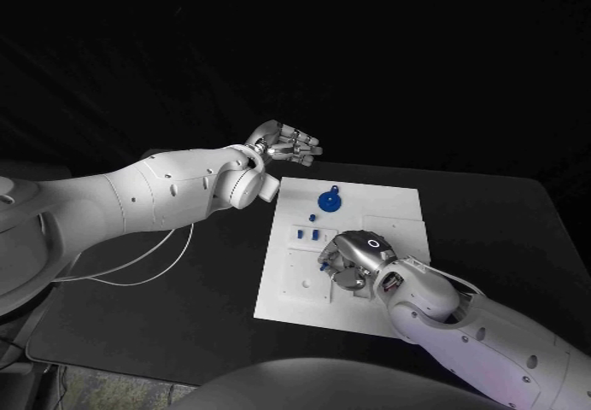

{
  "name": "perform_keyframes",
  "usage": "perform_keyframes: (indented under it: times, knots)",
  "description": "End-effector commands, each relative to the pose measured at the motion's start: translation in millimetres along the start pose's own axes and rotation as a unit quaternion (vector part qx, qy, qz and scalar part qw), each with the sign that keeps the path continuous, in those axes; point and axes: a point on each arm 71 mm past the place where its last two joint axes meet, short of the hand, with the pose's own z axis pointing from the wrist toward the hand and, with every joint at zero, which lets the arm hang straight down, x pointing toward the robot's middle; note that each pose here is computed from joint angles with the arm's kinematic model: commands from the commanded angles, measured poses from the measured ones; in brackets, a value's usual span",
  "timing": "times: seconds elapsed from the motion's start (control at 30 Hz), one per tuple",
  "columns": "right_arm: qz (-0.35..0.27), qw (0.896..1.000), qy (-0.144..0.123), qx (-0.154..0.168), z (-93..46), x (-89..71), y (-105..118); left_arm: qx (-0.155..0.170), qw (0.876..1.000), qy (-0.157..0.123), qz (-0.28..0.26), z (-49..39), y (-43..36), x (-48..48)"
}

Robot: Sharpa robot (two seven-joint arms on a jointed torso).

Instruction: Assemble the parts on the task board

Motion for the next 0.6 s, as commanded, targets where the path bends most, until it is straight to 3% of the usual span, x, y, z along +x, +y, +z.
perform_keyframes:
  times: [0.03,0.6]
  knots:
    - [-0.011,1.000,0.026,-0.003,0.7,7.5,3.7,0.002,1.000,0.009,-0.006,0.5,-1.1,3.1]
    - [-0.018,0.999,0.040,0.015,-0.4,16.6,0.4,-0.009,1.000,0.020,-0.009,0.2,0.3,5.0]
